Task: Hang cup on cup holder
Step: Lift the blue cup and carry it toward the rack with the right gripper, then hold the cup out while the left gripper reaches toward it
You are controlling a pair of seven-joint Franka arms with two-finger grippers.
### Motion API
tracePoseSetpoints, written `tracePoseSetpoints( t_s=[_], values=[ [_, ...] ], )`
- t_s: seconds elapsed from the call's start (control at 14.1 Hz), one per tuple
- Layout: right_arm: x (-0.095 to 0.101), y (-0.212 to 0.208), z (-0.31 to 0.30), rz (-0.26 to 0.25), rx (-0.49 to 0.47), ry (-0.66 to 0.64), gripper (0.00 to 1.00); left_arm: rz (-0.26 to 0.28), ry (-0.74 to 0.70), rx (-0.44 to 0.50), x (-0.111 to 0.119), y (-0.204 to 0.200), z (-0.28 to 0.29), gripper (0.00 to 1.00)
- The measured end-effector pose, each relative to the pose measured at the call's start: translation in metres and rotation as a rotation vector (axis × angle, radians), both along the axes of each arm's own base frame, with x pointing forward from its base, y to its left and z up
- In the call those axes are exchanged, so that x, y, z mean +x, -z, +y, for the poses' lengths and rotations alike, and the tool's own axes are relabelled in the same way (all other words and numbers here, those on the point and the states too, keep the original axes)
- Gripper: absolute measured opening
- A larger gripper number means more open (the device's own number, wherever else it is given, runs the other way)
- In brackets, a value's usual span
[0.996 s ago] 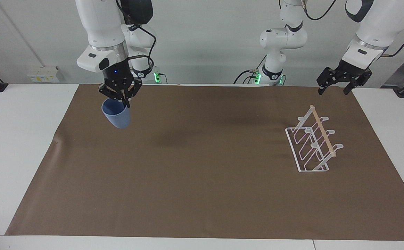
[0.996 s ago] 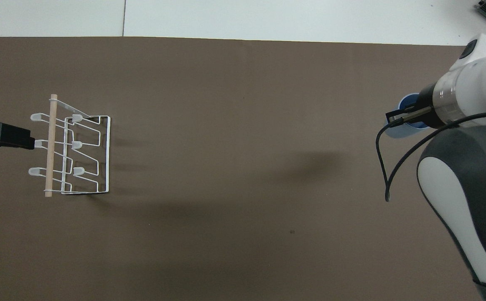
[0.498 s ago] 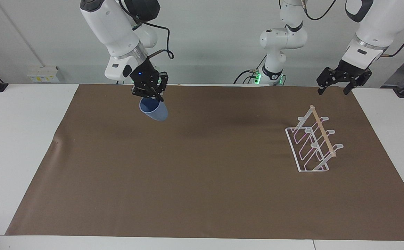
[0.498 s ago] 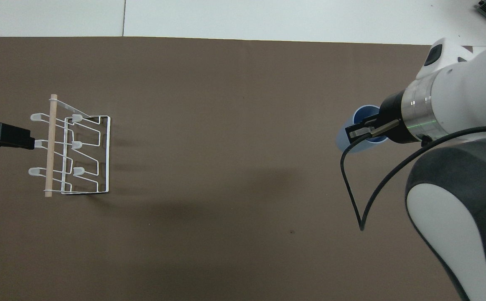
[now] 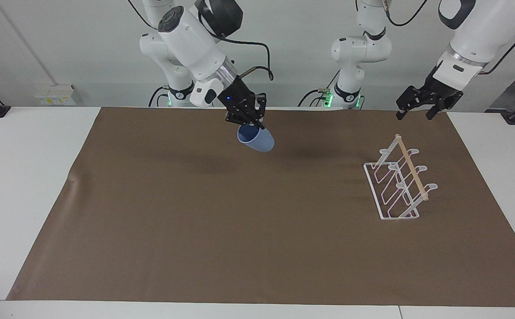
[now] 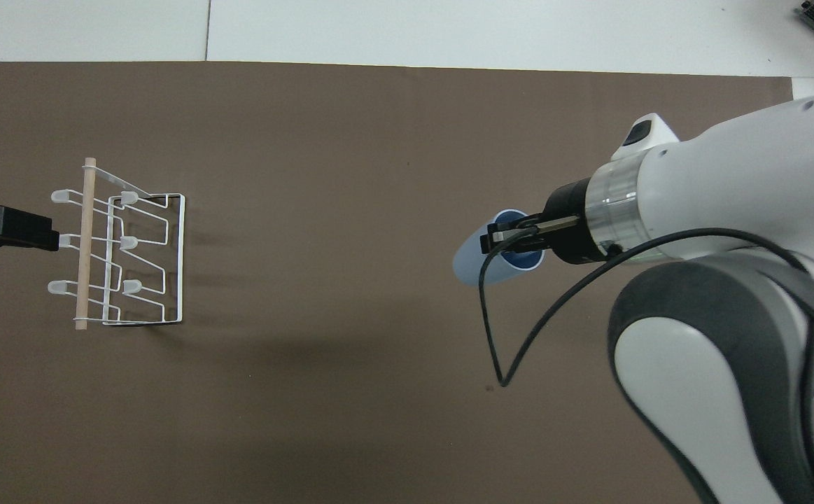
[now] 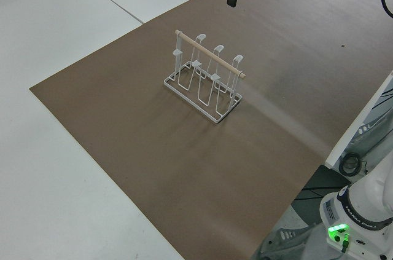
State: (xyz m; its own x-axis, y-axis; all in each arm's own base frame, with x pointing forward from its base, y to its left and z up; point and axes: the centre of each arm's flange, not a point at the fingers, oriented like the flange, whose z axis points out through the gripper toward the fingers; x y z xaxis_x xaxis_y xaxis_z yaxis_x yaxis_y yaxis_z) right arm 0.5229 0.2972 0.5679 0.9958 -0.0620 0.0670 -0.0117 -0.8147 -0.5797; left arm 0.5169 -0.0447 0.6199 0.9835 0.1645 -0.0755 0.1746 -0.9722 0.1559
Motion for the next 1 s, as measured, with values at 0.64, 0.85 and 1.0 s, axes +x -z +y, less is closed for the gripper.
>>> tracePoseSetpoints(
  t_s=[0.64, 0.85, 1.0],
  values=[
    [-0.009, 0.025, 0.083, 0.091, 0.259, 0.224, 0.05, 0.338, -1.066, -0.392, -0.017, 0.021, -0.020, 1.00],
    [-0.003, 0.011, 0.086, 0.162, 0.324, 0.320, 0.05, 0.424, -1.205, -0.384, -0.033, 0.034, -0.038, 1.00],
    [-0.001, 0.005, 0.085, 0.202, 0.367, 0.355, 0.05, 0.438, -1.287, -0.413, -0.037, 0.039, -0.040, 1.00]
  ],
)
